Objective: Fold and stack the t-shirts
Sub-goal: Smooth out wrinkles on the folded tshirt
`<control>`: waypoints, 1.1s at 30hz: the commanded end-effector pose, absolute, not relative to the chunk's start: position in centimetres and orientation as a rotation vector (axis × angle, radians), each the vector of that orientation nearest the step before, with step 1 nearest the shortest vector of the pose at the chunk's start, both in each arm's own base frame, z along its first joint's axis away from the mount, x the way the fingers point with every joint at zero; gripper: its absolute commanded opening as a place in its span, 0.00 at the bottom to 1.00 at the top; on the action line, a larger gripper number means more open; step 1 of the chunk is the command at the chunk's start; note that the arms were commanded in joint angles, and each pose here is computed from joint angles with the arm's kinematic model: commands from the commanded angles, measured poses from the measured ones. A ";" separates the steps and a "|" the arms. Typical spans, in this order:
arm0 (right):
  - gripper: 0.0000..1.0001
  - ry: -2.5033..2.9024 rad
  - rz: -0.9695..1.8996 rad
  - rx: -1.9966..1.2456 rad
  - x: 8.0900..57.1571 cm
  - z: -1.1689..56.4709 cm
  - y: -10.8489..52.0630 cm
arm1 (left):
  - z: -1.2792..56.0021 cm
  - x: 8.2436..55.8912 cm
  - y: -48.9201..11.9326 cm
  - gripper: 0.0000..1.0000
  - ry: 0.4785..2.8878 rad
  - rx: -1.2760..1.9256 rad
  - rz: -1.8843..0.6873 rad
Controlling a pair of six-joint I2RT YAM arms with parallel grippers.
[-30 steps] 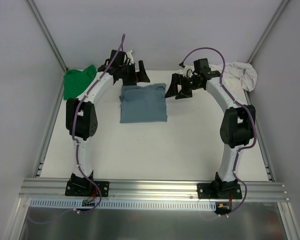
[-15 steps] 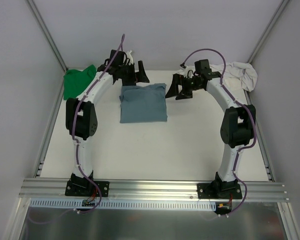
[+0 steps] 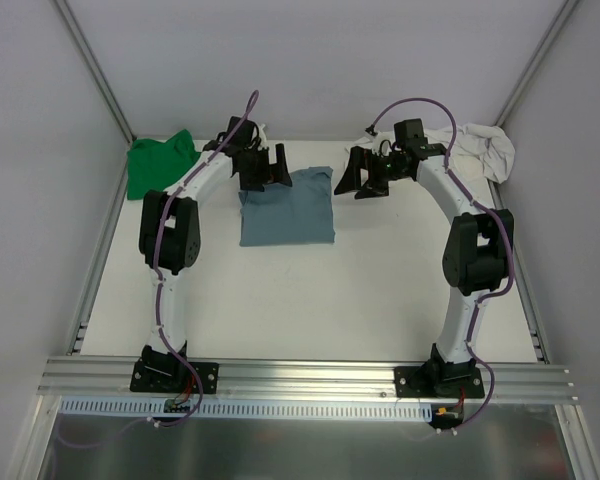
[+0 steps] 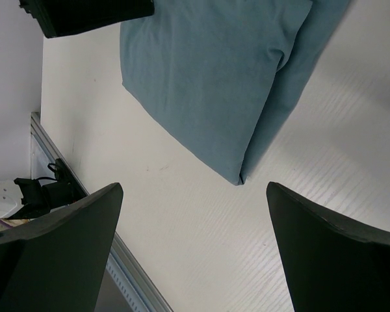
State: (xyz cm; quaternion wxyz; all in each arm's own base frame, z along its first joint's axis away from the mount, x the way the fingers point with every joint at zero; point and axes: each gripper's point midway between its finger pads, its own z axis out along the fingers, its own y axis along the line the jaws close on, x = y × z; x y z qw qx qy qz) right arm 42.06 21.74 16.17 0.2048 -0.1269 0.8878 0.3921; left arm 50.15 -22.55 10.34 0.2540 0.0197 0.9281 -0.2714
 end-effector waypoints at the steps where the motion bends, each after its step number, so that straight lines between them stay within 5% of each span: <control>1: 1.00 2.397 1.109 -0.383 41.9 19.2 21.8 | 8.0 50.4 -20.1 0.99 2.557 0.030 -0.595; 11: 0.99 2.408 1.132 -0.358 40.2 19.1 21.5 | 5.2 52.4 -20.3 0.99 2.481 -0.072 -0.586; 20: 1.00 2.396 1.125 -0.367 39.7 19.5 21.6 | 17.0 53.8 -22.1 0.99 2.239 -0.002 -0.729; 27: 0.99 2.401 1.124 -0.407 39.0 19.4 22.3 | 24.4 50.0 -20.8 0.99 2.188 0.088 -0.771; 33: 0.99 2.416 1.106 -0.432 37.9 18.8 22.2 | 18.6 44.4 -14.4 0.99 2.332 -0.101 -0.850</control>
